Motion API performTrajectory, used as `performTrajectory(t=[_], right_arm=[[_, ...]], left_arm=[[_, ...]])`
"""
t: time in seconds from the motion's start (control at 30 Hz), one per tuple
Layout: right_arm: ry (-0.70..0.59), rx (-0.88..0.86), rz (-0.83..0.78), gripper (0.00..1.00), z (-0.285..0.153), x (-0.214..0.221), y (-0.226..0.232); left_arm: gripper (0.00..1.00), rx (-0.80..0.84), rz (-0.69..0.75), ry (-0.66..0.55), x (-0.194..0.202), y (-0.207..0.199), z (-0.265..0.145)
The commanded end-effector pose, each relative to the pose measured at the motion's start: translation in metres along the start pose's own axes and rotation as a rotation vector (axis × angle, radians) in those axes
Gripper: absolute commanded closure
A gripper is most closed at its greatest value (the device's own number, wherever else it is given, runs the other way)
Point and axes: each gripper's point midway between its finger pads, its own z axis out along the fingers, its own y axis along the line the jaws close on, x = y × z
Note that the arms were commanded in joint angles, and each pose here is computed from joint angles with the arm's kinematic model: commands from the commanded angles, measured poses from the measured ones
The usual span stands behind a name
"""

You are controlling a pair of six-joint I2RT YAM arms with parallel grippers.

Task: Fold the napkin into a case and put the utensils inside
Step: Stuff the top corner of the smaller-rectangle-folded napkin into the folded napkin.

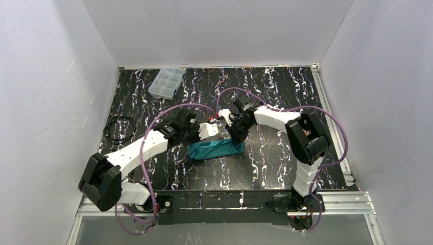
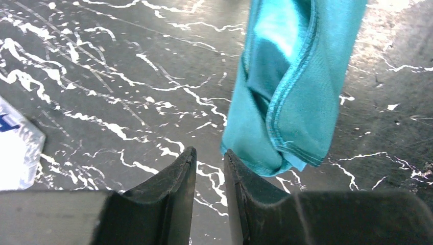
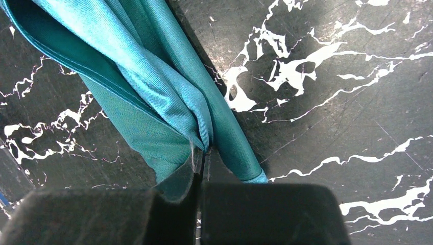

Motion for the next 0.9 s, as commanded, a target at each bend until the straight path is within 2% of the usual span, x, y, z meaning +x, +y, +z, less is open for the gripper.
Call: performTrajectory(t=[0.0, 0.2, 0.37, 0.67, 0.87], right_arm=[[0.091, -0.049, 0.05, 0.99, 0.013, 0.026, 0.008], [0.095, -0.055, 0.053, 0.99, 0.014, 0.027, 0.009], [0.096, -0.058, 0.055, 0.99, 0.014, 0.027, 0.009], [0.108, -0.074, 0.063, 0.99, 0.013, 0.029, 0.013], [0.101, -0.085, 0.062, 0.99, 0.011, 0.028, 0.016]], left_arm=[[0.74, -0.032, -0.042, -0.05, -0.017, 0.016, -0.028], [0.75, 0.229, -0.075, -0.223, -0.05, -0.035, -0.049], [0.81, 0.315, -0.003, -0.252, -0.053, -0.067, -0.033], [0.84, 0.32, 0.209, -0.278, -0.054, -0.091, 0.0], [0.92, 0.261, 0.212, -0.167, -0.035, -0.076, 0.03]])
